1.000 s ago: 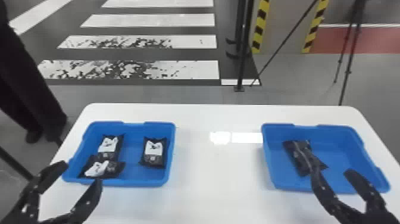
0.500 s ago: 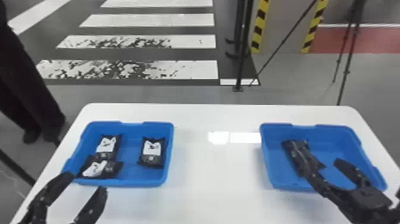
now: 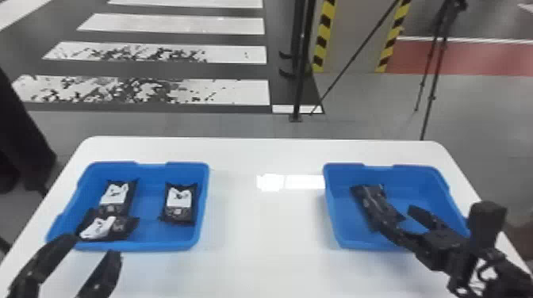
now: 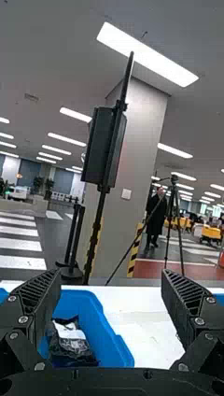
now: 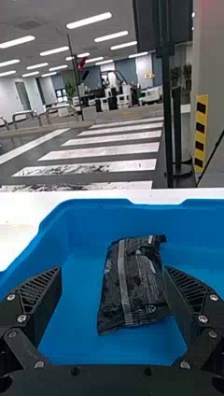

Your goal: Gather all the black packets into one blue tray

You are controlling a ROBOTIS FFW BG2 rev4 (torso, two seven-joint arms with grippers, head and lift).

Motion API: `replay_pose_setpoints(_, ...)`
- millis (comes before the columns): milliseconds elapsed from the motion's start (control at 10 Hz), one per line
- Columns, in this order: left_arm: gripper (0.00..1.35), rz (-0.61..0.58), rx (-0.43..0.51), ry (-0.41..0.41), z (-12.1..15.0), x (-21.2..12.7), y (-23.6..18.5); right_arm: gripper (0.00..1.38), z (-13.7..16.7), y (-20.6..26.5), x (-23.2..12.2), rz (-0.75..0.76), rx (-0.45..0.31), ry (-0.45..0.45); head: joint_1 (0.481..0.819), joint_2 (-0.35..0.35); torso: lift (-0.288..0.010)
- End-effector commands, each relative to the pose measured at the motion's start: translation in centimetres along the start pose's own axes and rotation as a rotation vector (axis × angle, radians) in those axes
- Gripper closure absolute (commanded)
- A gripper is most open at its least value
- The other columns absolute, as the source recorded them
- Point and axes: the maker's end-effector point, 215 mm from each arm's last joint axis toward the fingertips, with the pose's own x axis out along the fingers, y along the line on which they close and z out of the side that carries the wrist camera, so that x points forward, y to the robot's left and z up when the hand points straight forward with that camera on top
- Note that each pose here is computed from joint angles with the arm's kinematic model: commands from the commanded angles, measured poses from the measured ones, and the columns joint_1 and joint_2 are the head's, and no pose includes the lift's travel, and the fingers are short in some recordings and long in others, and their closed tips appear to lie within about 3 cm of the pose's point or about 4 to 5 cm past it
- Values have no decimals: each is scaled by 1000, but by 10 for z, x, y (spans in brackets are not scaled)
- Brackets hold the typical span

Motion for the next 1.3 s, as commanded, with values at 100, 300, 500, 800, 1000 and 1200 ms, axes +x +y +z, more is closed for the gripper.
replay_pose_setpoints(100, 251, -11, -22, 9, -4, 5, -3, 223, -8, -16, 13, -13, -1, 62, 695, -66, -110)
replay_pose_setpoints(300, 251, -18, -30, 16, -7, 9, -6, 223, -9, -17, 27, -1, 1, 100, 695, -80, -110)
replay_pose_setpoints(500, 251, -25, -42, 21, -12, 12, -7, 223, -24, -22, 40, 4, 19, 156, 695, -82, -110)
replay_pose_setpoints(800, 251, -29, -59, 34, -20, 14, -7, 585, -44, -30, 50, 3, 46, 225, 695, -95, -110)
replay_pose_setpoints(1000, 251, -34, -65, 33, -22, 17, -9, 1285, -30, -33, 52, -4, 0, 203, 695, -97, -110)
replay_pose_setpoints(1200, 251, -35, -66, 32, -21, 17, -9, 1285, -14, -29, 50, 1, -39, 150, 695, -101, -110)
